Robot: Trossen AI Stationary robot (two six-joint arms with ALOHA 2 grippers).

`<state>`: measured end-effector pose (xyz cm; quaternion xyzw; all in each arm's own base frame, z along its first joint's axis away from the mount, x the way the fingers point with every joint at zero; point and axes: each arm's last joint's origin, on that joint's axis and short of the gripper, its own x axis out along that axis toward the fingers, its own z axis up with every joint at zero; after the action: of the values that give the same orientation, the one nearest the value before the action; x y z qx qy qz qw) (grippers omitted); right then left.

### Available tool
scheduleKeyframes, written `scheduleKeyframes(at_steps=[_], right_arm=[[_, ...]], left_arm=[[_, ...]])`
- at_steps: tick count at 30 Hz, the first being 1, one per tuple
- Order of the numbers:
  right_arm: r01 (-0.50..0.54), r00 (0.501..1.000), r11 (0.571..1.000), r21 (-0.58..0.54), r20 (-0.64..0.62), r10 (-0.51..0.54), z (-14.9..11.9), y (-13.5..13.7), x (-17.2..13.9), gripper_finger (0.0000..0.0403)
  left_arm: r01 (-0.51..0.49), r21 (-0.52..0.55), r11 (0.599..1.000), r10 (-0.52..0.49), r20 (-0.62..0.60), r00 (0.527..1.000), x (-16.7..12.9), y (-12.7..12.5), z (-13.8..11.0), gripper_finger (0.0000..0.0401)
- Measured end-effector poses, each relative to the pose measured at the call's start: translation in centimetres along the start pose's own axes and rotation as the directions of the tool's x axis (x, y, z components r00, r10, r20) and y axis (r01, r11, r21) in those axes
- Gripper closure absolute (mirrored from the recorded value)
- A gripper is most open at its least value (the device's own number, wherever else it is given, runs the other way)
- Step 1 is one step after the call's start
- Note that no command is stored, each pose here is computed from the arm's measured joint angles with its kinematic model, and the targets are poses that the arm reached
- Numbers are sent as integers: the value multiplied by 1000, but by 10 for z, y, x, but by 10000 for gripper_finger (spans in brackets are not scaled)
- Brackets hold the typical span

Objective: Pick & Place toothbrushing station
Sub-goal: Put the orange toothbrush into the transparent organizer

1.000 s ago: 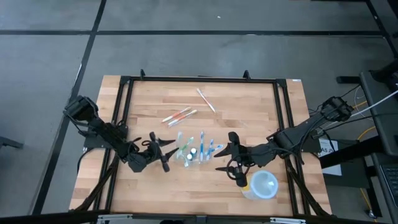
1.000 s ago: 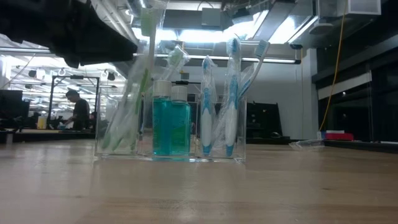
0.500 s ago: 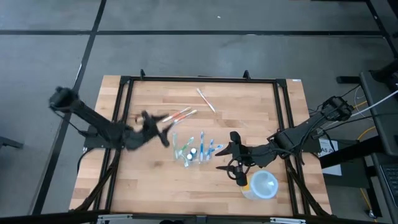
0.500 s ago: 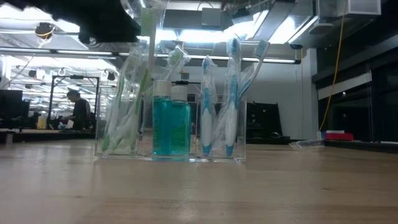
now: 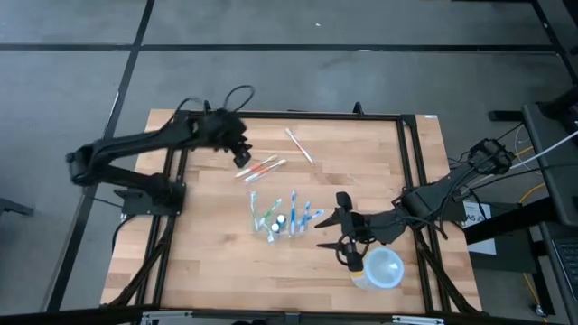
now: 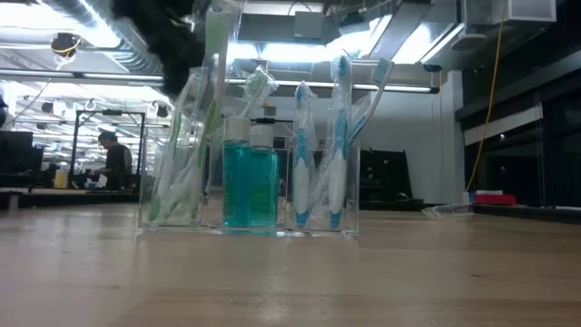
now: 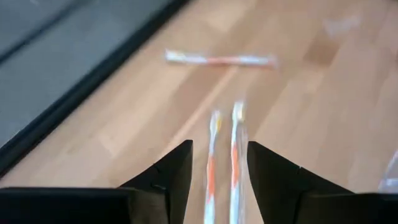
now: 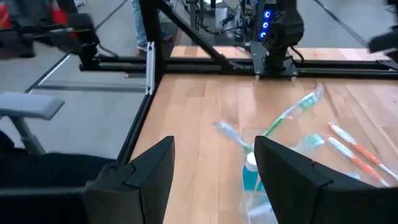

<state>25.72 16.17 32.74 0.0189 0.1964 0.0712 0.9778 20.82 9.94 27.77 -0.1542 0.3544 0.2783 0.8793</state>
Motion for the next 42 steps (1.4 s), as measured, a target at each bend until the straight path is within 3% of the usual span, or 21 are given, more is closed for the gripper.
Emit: scheduleKeyframes(at_steps=[3, 6, 10, 13, 19, 23, 28, 33, 42], right_arm=[[-5, 1000, 1000, -16, -24, 5, -1, 1, -8, 179], [63, 996, 998, -16, -57, -64, -4, -1, -21, 179], [168, 984, 986, -7, -63, -168, -8, -1, -40, 179], [160, 986, 987, -4, -42, -160, -7, 3, -50, 179], [161, 987, 987, -23, -18, -162, -8, 12, -59, 179], [173, 985, 985, -29, -11, -173, -11, 17, -61, 179], [176, 984, 984, -13, 2, -176, -14, 25, -65, 179], [180, 983, 983, -16, 23, -180, -17, 34, -72, 179], [185, 982, 982, -31, 43, -183, -24, 48, -79, 179]], left_arm=[[17, 73, 997, -8, -111, 994, 20, 8, 25, 256], [6, 133, 991, 14, -156, 988, 37, 17, 52, 260], [108, 74, 991, -86, -254, 963, 66, 37, 68, 262], [164, -2, 987, -153, -365, 918, 92, 57, 64, 262], [158, -60, 986, -165, -536, 828, 133, 76, 40, 263], [180, -45, 983, -170, -599, 783, 151, 68, 28, 262], [187, 123, 975, -71, -625, 777, 164, 38, 22, 265], [189, 232, 954, -7, -615, 789, 170, 7, 18, 266], [167, 256, 952, 2, -554, 833, 173, -13, 21, 263]])
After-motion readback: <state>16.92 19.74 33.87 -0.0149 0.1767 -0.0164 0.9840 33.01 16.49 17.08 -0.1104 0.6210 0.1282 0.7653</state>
